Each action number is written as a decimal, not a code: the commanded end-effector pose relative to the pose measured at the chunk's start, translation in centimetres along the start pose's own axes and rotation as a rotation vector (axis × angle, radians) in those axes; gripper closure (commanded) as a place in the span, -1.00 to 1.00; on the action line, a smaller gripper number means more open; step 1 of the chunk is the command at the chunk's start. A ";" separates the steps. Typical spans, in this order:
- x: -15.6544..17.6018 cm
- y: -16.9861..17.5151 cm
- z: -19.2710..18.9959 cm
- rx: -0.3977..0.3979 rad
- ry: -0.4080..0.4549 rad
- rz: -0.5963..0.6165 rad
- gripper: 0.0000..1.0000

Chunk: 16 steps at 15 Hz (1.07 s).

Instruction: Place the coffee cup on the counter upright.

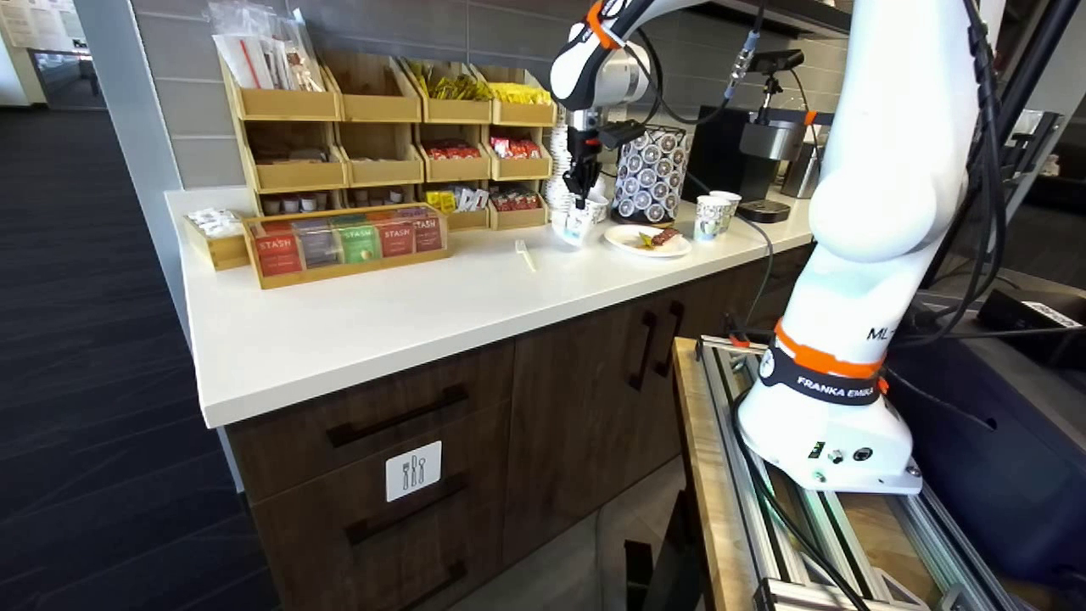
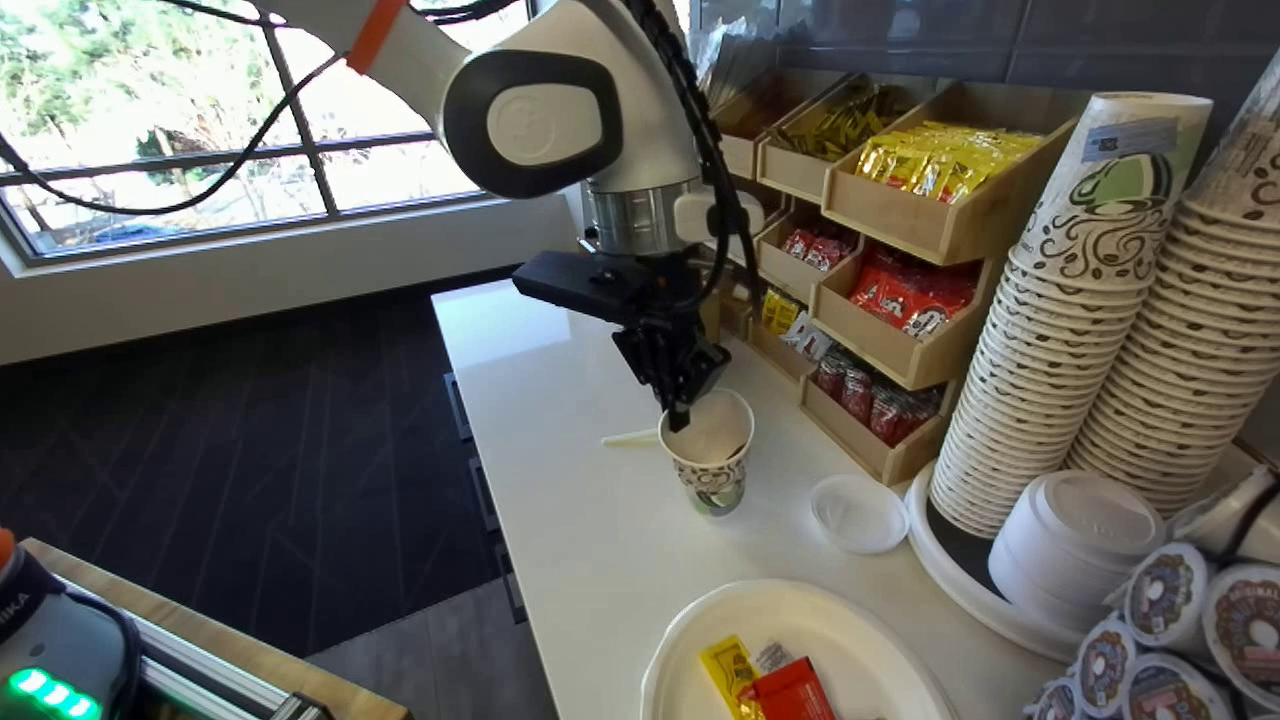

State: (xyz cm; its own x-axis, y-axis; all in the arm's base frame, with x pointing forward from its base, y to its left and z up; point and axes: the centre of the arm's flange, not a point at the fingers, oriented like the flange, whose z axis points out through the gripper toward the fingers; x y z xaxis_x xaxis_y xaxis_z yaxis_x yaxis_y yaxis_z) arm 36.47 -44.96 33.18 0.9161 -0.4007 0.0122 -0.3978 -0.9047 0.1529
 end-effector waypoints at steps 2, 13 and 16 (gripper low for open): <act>-0.7 -3.2 -0.2 -0.099 -0.079 -0.064 0.98; 0.1 -5.6 -1.2 -0.046 -0.169 -0.138 -0.17; -0.6 -5.0 -3.8 0.019 -0.145 -0.109 -0.61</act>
State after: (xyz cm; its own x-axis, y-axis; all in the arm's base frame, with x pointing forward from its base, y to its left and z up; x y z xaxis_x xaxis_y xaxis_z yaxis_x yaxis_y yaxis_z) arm 39.15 -39.84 33.33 0.9384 -0.3028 -0.1667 -0.2703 -0.9434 0.1920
